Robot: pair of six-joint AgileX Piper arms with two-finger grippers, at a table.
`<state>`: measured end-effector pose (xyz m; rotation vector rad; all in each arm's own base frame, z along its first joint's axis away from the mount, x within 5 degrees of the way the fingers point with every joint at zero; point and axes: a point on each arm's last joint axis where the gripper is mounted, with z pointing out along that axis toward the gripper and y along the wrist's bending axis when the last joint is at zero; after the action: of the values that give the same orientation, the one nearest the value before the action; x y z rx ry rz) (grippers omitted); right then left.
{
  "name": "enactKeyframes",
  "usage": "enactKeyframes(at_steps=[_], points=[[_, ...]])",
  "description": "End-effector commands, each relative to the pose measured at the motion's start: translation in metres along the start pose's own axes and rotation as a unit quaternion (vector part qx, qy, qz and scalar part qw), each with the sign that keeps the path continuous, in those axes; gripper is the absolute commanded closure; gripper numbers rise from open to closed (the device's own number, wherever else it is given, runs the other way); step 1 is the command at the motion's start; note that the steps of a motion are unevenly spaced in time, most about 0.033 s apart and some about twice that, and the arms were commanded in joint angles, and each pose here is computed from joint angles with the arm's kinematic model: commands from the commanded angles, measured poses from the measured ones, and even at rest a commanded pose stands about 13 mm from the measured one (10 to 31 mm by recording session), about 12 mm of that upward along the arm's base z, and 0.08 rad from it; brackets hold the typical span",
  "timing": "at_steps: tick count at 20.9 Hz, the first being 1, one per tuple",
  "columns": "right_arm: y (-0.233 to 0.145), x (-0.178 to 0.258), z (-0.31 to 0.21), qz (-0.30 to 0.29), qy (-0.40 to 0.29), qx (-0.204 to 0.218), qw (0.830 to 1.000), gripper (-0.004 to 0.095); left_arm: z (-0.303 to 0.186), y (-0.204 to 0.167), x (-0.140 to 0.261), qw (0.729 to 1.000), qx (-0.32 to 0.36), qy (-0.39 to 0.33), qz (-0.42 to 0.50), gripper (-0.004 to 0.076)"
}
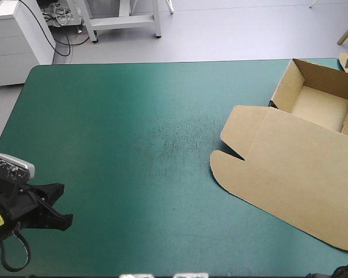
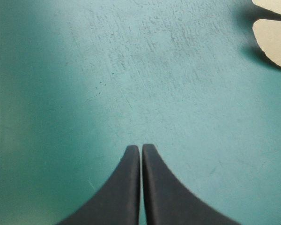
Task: Fold the box
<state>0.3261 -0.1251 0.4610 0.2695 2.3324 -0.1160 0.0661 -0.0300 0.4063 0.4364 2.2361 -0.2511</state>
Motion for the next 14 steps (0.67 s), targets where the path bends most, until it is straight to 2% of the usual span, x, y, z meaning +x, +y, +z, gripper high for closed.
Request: enactKeyframes(at_steps=[1,3,4,7,10,14], points=[[0.027,-0.010,-0.041,-0.028,-0.072,-0.022,0.997,0.0569,-0.004,-0.001,-0.010,0.999,0.005,-0.040,-0.004,0.0731],[0.043,-0.010,-0.044,-0.046,-0.076,-0.041,0.995,0.0833,-0.004,-0.001,-0.010,0.999,0.005,-0.040,-0.004,0.0731],[0.058,-0.009,-0.050,-0.060,-0.081,-0.058,0.993,0.0910,-0.004,-0.001,-0.010,0.999,0.005,-0.040,-0.004,0.0731],[0.079,0.006,-0.060,-0.084,-0.072,-0.086,0.990,0.0910,-0.004,-0.001,-0.010,0.999,0.005,-0.040,-0.004,0.0731],[0.098,0.043,-0.072,-0.117,-0.080,-0.112,0.984,0.0910,-0.004,-0.001,-0.010,0.999,0.002,-0.040,-0.003,0.0731],[0.098,0.108,-0.093,-0.136,-0.113,-0.123,0.977,0.0910,0.000,-0.001,0.004,0.998,0.006,-0.054,-0.010,0.0731]])
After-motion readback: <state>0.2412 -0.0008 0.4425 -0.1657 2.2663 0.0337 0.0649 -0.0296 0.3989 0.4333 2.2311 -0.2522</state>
